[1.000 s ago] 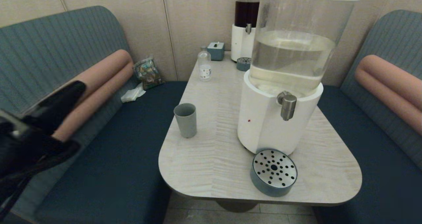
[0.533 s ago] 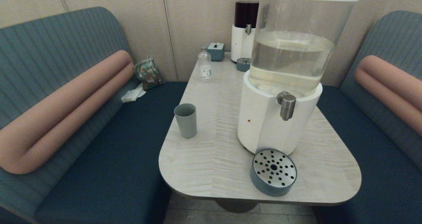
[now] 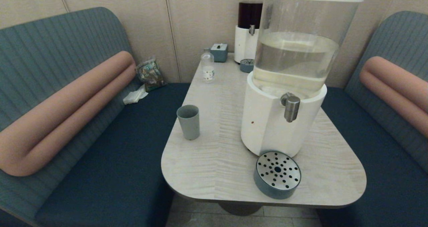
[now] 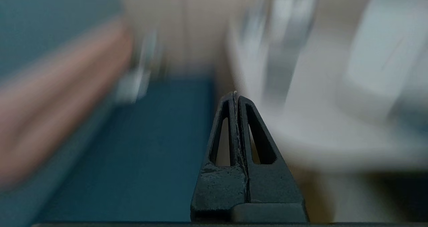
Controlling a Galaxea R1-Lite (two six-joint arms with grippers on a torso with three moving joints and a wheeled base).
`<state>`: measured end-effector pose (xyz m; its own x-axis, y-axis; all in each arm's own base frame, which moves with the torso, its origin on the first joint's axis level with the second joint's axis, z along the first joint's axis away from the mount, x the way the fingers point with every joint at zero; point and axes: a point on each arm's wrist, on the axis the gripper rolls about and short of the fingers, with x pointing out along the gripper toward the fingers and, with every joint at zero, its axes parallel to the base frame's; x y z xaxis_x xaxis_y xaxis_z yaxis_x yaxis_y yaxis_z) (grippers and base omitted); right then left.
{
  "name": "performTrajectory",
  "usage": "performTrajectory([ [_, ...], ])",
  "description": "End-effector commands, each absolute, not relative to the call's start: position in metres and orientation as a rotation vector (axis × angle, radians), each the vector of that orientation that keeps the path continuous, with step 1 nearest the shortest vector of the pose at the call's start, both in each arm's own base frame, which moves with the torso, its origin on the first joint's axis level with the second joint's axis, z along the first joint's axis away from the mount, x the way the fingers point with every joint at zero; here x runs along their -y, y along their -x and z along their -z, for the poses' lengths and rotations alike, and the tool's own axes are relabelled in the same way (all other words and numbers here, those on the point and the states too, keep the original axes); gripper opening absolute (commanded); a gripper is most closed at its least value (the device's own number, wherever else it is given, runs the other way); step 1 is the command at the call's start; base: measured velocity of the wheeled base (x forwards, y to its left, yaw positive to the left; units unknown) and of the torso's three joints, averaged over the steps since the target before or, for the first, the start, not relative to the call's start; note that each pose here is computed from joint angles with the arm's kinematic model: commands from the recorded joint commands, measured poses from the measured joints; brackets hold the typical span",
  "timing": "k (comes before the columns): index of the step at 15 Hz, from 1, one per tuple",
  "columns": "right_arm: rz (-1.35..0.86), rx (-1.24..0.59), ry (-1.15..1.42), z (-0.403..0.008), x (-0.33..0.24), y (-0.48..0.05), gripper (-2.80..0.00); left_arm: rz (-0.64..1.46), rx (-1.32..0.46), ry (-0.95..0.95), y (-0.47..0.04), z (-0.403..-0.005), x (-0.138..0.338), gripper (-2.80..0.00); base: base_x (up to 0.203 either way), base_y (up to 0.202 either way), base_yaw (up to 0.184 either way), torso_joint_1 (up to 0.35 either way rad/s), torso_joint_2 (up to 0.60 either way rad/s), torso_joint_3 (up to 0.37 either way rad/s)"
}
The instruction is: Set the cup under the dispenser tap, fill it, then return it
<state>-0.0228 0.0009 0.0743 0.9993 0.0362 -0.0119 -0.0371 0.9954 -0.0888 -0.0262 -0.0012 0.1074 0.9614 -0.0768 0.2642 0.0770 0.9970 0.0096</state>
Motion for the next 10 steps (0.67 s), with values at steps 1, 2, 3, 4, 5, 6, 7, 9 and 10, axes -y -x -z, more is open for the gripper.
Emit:
performTrajectory([
  [1,-0.037,-0.012,0.089,-0.0743,-0.0009,0.0227,-2.8,0.059,0.07,-0.006,0.0231,-0.0826,0.001,-2.8,0.0,0.0,0.0,0.0,0.0,0.0],
  [2,-0.037,-0.011,0.089,-0.074,-0.0009,0.0228,-2.8,0.027,0.009,0.002,0.0229,-0.0765,0.0003,-2.8,0.0,0.0,0.0,0.0,0.0,0.0],
  [3,-0.037,-0.012,0.09,-0.0743,-0.0009,0.0227,-2.8,0.002,-0.009,0.012,0.0232,-0.0757,-0.0003,-2.8,0.0,0.0,0.0,0.0,0.0,0.0],
  [4,-0.037,-0.011,0.089,-0.0742,-0.0009,0.0228,-2.8,0.0,-0.017,0.012,0.0235,-0.0758,-0.0004,-2.8,0.0,0.0,0.0,0.0,0.0,0.0],
  [5,-0.037,-0.011,0.09,-0.0742,-0.0009,0.0228,-2.8,0.003,-0.007,0.009,0.0231,-0.0757,-0.0003,-2.8,0.0,0.0,0.0,0.0,0.0,0.0],
  [6,-0.037,-0.012,0.089,-0.074,-0.0009,0.0227,-2.8,0.004,0.003,0.013,0.0229,-0.076,-0.0003,-2.8,0.0,0.0,0.0,0.0,0.0,0.0],
  [7,-0.037,-0.012,0.09,-0.0743,-0.0009,0.0227,-2.8,0.005,0.005,0.017,0.0229,-0.0762,-0.0003,-2.8,0.0,0.0,0.0,0.0,0.0,0.0],
  [9,-0.037,-0.012,0.09,-0.0743,-0.0009,0.0227,-2.8,0.005,0.005,0.022,0.0229,-0.0762,-0.0003,-2.8,0.0,0.0,0.0,0.0,0.0,0.0],
  [10,-0.037,-0.014,0.09,-0.0741,-0.0009,0.0227,-2.8,0.002,0.005,0.022,0.0229,-0.0762,-0.0003,-2.8,0.0,0.0,0.0,0.0,0.0,0.0],
])
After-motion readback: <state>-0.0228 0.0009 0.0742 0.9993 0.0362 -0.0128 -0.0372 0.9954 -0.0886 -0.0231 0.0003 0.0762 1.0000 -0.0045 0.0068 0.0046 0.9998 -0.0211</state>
